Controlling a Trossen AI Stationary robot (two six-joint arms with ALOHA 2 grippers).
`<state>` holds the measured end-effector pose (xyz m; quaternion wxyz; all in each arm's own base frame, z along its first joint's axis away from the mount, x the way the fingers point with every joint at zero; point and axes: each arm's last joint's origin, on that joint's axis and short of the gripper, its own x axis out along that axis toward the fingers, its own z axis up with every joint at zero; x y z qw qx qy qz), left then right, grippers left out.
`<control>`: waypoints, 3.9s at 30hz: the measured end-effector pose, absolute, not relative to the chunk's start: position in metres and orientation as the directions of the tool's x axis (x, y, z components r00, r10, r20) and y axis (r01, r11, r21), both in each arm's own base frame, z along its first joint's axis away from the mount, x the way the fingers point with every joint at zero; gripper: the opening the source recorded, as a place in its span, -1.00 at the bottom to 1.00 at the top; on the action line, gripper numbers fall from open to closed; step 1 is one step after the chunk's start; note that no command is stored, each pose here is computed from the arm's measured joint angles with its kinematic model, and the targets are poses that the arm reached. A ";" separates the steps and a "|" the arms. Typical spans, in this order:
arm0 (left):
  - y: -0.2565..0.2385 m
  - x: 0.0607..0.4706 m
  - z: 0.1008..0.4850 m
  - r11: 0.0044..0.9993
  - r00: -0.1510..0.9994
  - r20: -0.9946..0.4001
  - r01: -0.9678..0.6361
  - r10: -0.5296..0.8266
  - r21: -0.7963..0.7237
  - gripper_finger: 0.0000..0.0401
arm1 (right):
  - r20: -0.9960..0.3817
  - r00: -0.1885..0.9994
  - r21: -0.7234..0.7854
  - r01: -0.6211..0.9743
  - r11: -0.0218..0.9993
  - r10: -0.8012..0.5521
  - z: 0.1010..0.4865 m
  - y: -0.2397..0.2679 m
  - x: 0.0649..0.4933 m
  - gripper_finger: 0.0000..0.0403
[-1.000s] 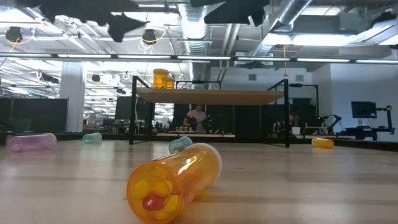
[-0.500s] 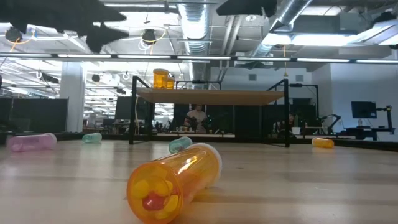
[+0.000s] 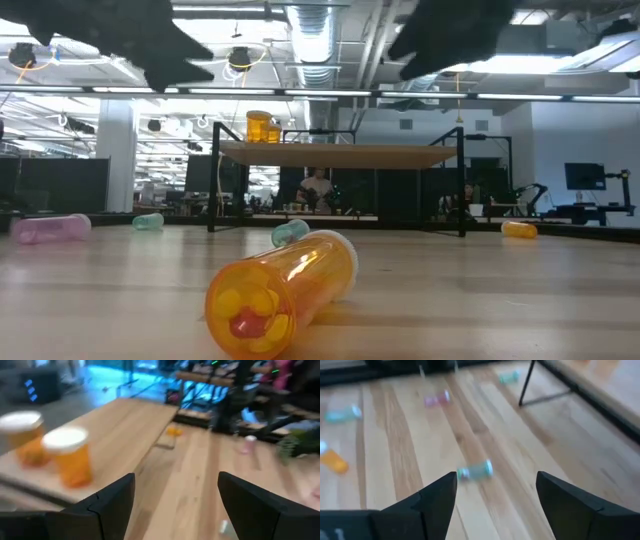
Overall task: Pick and place medicine bottles onto shelf by color
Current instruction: Put the top right small pink pill bottle on the shelf
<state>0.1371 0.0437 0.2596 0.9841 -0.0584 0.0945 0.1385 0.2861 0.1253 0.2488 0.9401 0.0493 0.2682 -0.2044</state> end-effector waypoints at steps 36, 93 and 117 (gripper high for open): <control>0.034 0.178 0.263 0.996 0.998 -0.065 0.007 -0.013 -0.087 0.34 | -0.966 0.248 0.227 0.687 0.690 0.071 0.264 0.120 0.186 0.41; 0.032 0.178 0.264 0.993 0.996 -0.044 0.078 -0.082 -0.086 0.34 | -0.935 0.355 0.290 0.727 0.622 0.022 0.202 0.087 0.117 0.41; 0.032 0.178 0.264 0.991 0.996 -0.045 0.076 -0.081 -0.108 0.34 | -0.968 0.248 0.173 0.761 0.625 -0.034 0.184 0.096 0.126 0.39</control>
